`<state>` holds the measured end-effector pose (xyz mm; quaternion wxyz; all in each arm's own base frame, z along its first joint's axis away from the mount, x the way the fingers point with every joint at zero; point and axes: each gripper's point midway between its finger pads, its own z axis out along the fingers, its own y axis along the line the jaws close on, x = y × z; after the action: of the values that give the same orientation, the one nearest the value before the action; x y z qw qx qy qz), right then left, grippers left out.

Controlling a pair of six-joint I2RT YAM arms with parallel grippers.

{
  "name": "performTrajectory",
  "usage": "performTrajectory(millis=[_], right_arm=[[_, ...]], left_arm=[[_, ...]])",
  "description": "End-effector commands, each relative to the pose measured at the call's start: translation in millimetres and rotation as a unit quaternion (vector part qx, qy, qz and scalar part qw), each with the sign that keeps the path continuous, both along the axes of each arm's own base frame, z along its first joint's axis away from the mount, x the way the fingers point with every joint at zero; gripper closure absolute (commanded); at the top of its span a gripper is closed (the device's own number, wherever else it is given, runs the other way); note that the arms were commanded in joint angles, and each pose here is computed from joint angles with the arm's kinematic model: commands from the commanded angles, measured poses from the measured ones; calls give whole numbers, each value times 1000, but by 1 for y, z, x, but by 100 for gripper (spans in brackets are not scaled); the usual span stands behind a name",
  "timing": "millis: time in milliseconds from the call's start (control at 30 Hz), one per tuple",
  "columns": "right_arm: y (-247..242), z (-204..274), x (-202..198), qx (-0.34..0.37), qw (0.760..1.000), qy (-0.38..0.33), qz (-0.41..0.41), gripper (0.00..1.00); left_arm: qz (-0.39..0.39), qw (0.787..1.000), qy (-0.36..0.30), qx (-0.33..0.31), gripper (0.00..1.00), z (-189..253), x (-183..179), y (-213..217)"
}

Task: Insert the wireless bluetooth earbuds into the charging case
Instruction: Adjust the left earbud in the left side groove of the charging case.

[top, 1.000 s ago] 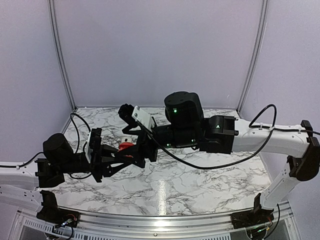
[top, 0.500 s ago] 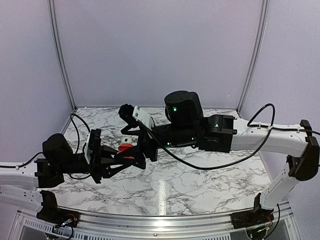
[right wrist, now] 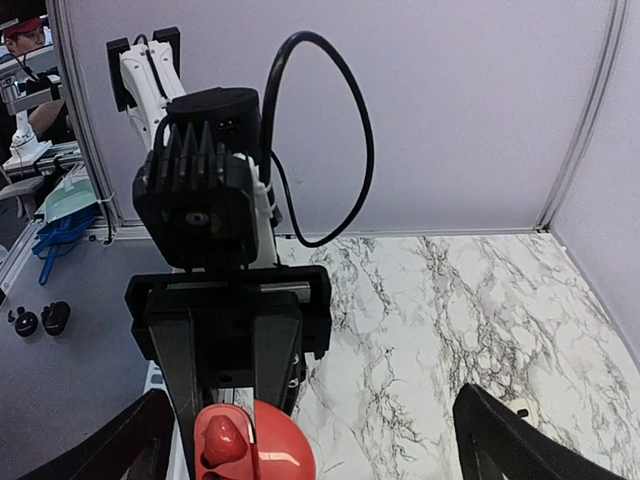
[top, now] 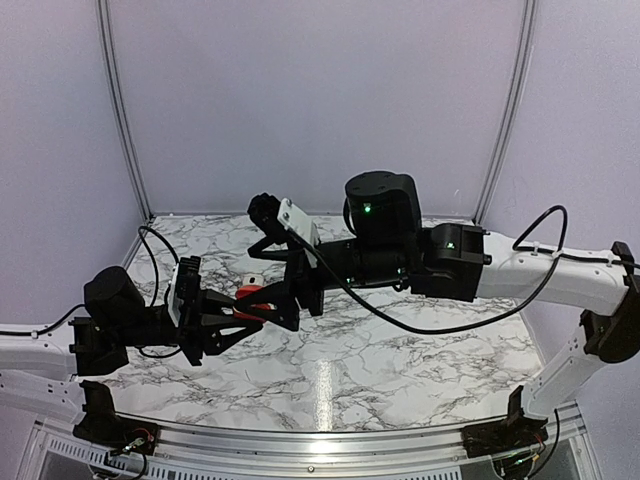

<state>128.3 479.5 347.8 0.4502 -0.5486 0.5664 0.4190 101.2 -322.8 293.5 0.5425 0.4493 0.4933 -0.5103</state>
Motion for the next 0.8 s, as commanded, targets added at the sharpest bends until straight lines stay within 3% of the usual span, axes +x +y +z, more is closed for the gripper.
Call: performTrajectory(millis=[0, 367, 633, 767], right_arm=[[-6, 17, 14, 7, 999, -1, -37, 3], [-3, -2, 21, -19, 998, 2, -51, 3], [-15, 42, -5, 42, 999, 18, 18, 5], [-35, 49, 21, 61, 997, 54, -7, 7]], left_arm=[[4, 999, -22, -30, 100, 23, -1, 1], [7, 999, -24, -31, 100, 24, 0, 3], [25, 999, -3, -23, 100, 15, 9, 2], [40, 999, 8, -21, 100, 8, 15, 6]])
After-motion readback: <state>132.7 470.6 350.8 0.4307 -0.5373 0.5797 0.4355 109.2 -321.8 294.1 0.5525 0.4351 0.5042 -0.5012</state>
